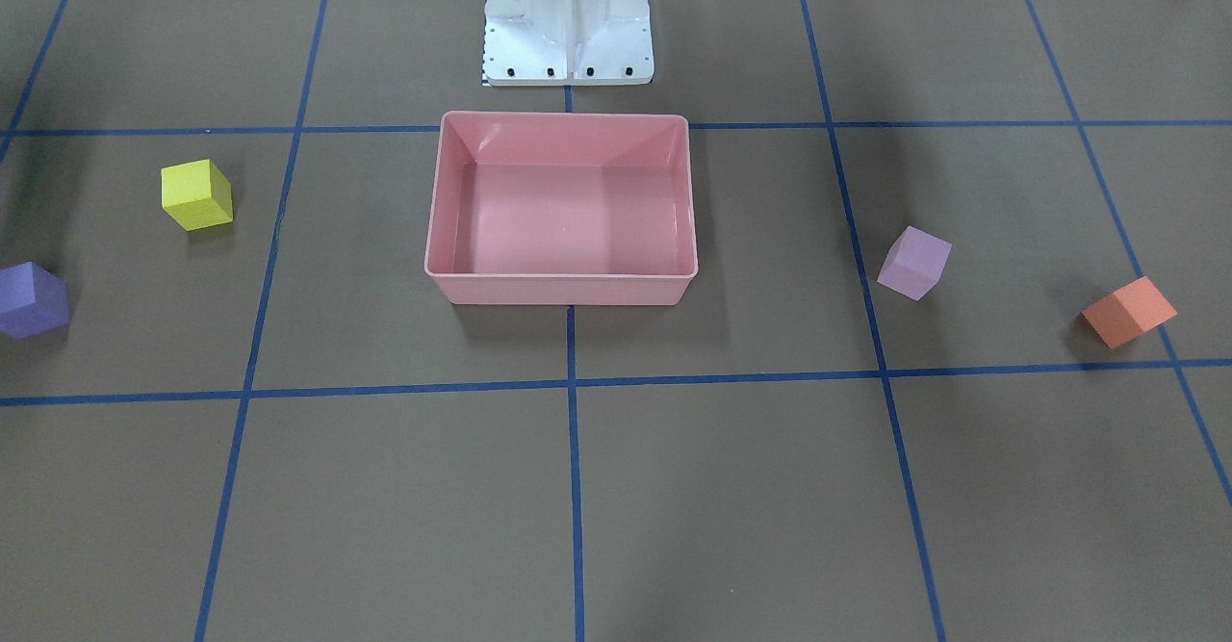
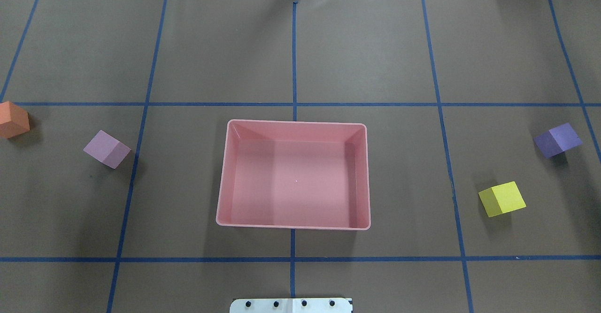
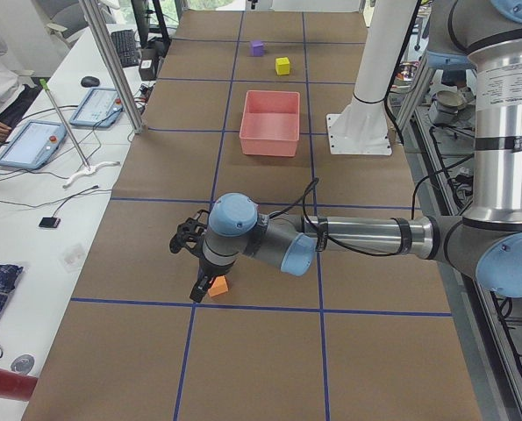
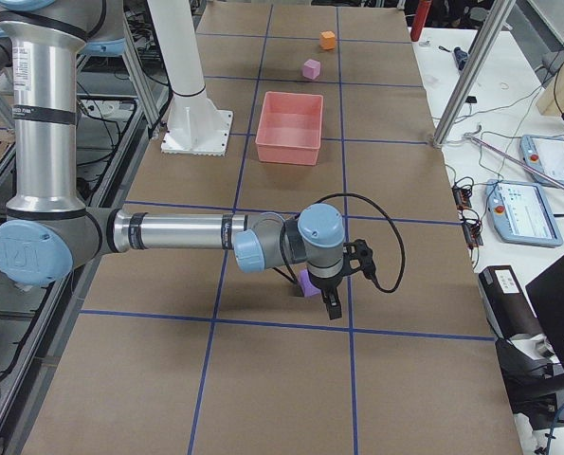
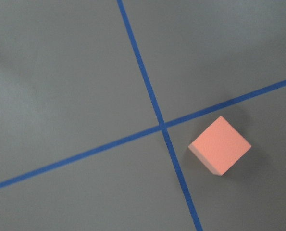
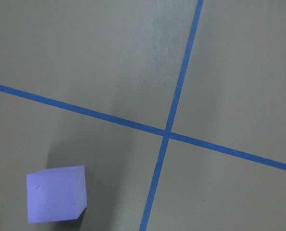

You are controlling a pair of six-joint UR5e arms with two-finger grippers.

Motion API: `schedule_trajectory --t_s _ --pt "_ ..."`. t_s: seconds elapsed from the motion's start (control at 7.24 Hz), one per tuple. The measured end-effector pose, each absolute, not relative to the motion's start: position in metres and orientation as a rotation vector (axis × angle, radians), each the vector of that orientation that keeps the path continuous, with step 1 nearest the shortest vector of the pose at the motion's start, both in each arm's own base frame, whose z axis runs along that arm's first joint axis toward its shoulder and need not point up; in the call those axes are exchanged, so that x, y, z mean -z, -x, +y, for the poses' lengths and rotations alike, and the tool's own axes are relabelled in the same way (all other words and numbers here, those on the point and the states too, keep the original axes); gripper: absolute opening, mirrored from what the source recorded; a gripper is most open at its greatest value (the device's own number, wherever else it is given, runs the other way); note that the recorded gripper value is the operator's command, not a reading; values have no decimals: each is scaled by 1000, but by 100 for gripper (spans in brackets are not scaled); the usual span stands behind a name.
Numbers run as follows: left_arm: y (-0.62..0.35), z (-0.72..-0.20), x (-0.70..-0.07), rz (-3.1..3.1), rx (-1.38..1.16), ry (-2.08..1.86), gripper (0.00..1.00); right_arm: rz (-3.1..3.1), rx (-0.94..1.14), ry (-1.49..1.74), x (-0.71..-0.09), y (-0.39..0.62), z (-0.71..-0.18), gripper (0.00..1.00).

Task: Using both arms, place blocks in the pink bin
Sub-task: 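Lower the left gripper onto the orange cube at the table edge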

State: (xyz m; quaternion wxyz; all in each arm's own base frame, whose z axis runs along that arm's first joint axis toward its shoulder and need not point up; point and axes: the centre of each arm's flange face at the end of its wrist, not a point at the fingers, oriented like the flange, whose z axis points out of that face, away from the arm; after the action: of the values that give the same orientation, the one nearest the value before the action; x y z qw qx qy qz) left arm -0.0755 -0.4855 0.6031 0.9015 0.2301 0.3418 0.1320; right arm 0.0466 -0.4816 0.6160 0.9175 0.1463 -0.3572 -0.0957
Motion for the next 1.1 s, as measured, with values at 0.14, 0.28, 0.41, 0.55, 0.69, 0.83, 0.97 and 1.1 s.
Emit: schedule_trajectory --t_s 0.14,0.28,0.41,0.55,0.69,0.83,0.97,1.1 --pt "67 -489 -603 709 -301 -496 100 -735 204 -321 -616 -47 -481 100" --pt "44 -495 -608 718 -355 -507 100 -736 212 -343 -617 -46 -479 100" --pt "14 -502 -616 729 -419 -507 100 -739 216 -349 -620 -45 -478 100" --pt "-17 -511 -627 740 -485 -518 100 -742 217 -347 -623 -45 -476 100" --pt "-40 -515 -641 750 -538 -534 100 -745 218 -346 -624 -44 -475 100" --pt "-60 -514 -653 758 -589 -555 100 -748 218 -345 -625 -44 -475 100" --pt "-76 -510 -661 766 -634 -572 100 -749 218 -344 -625 -44 -475 100" --pt "-87 -506 -665 767 -677 -585 100 -749 218 -343 -626 -44 -475 100"
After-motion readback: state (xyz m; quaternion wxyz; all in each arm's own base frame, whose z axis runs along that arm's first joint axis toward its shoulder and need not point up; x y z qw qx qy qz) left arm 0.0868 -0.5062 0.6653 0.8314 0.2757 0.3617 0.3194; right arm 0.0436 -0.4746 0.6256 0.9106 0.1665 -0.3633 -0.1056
